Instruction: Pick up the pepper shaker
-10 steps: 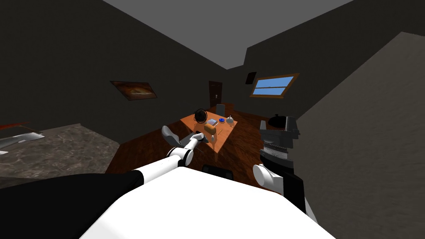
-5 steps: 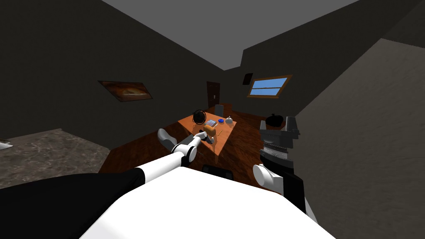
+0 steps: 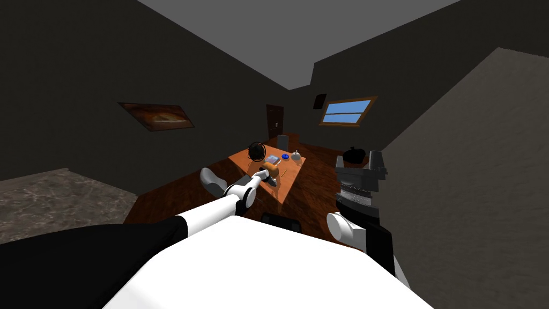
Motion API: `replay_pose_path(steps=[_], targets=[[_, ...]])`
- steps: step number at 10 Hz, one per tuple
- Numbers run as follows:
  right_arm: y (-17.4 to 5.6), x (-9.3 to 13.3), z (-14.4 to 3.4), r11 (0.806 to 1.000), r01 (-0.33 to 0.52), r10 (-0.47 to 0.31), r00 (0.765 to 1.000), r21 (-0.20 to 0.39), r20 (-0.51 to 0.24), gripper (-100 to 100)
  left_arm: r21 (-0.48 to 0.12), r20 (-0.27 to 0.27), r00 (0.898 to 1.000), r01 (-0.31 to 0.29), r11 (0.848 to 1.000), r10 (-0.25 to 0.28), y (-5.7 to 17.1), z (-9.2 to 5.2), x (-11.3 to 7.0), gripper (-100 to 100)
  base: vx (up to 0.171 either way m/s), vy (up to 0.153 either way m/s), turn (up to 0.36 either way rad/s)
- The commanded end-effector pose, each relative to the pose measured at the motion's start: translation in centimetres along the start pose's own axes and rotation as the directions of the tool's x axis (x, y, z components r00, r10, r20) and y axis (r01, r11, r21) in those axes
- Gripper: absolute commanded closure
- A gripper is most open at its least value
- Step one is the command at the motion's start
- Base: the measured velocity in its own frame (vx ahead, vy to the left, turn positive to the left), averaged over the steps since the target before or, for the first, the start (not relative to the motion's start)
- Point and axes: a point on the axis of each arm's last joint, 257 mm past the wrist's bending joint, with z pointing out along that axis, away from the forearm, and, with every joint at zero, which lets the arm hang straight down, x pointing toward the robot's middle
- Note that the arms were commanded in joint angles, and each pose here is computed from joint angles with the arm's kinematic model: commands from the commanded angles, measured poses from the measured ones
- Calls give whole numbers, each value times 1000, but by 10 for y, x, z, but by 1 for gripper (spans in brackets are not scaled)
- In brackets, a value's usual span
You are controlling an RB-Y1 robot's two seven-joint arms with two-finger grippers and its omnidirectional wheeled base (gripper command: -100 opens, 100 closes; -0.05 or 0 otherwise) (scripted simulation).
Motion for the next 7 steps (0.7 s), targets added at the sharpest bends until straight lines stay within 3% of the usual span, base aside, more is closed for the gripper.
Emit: replay_pose_path(steps=[1, 4, 5, 7], targets=[[0, 0, 0, 1000, 0, 0, 1000, 0, 0, 0, 1, -1, 1000, 2, 1000, -2, 8, 8, -7, -100, 40, 1, -20], [0, 0, 0, 1000, 0, 0, 1000, 0, 0, 0, 0, -1, 1000, 4, 1000, -4, 13, 11, -12, -100, 59, -6, -7], [0, 0, 0, 1000, 0, 0, 1000, 0, 0, 0, 2, -1, 1000, 3, 1000, -3, 12, 12, -12, 100, 5, -1, 0], [0, 0, 0, 1000, 0, 0, 1000, 0, 0, 0, 1, -1, 1000, 3, 1000, -3, 13, 12, -12, 100, 0, 0, 0]])
